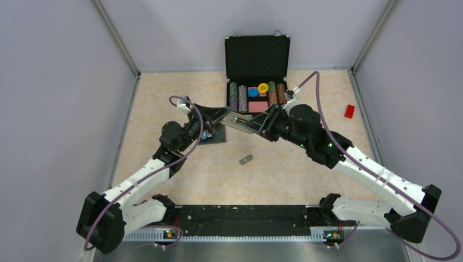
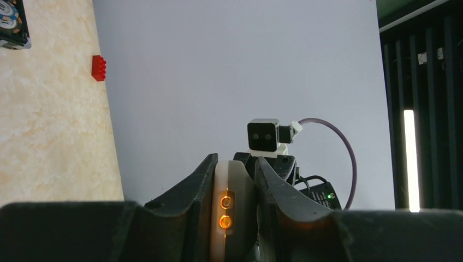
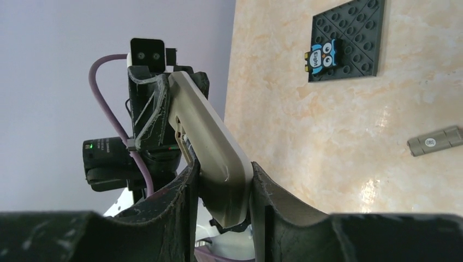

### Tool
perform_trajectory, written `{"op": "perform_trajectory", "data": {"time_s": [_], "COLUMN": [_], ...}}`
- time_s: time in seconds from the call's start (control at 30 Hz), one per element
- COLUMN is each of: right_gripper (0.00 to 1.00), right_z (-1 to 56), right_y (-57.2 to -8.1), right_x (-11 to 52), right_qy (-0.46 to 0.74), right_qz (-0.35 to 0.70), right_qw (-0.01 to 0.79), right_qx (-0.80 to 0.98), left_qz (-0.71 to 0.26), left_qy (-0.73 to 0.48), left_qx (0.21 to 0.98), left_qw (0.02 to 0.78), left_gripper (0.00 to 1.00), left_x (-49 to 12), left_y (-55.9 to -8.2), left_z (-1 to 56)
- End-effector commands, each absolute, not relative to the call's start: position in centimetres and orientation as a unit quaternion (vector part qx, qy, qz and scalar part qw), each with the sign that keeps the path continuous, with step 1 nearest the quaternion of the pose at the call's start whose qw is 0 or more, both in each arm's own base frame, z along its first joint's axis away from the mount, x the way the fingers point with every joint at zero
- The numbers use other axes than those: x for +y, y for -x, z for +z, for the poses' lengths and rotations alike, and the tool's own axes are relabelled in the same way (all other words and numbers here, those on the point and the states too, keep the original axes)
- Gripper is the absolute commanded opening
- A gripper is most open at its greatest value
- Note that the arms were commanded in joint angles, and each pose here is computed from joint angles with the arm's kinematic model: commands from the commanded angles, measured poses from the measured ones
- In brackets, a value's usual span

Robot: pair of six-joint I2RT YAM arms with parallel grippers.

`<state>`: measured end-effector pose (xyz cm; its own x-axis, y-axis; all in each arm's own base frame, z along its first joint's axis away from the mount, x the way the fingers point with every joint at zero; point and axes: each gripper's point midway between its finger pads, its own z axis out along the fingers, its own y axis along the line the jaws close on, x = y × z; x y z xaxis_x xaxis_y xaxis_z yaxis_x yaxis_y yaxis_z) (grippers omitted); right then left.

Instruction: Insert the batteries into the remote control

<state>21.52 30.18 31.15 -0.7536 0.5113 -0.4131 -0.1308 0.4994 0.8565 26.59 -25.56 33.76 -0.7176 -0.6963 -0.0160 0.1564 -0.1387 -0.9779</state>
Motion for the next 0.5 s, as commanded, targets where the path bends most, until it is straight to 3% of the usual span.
{"op": "perform_trajectory", "data": {"time_s": [0.0,0.2,0.47], "right_gripper": [0.38,0.64,0.78], "right_z": [26.7,30.6,34.6], "right_y": [-20.8,-20.4,-18.9], "right_x": [29.6,28.9,27.2], "right_qy": [-0.079,-0.077,-0.048], "right_qz": [0.411,0.451,0.487], "right_qw": [0.311,0.341,0.385], "right_qx": [0.853,0.821,0.782], "left_qz": [-0.778,-0.725,-0.692], "left_qy": [0.141,0.128,0.084], "left_qx": [0.537,0.585,0.609], "left_qw": [0.294,0.342,0.379], "left_gripper": [0.0,0.0,0.0], "left_x": [-26.2,-26.1,-25.6], "left_y": [-22.5,-23.2,-23.7], "left_z": [39.3,36.3,33.8]}}
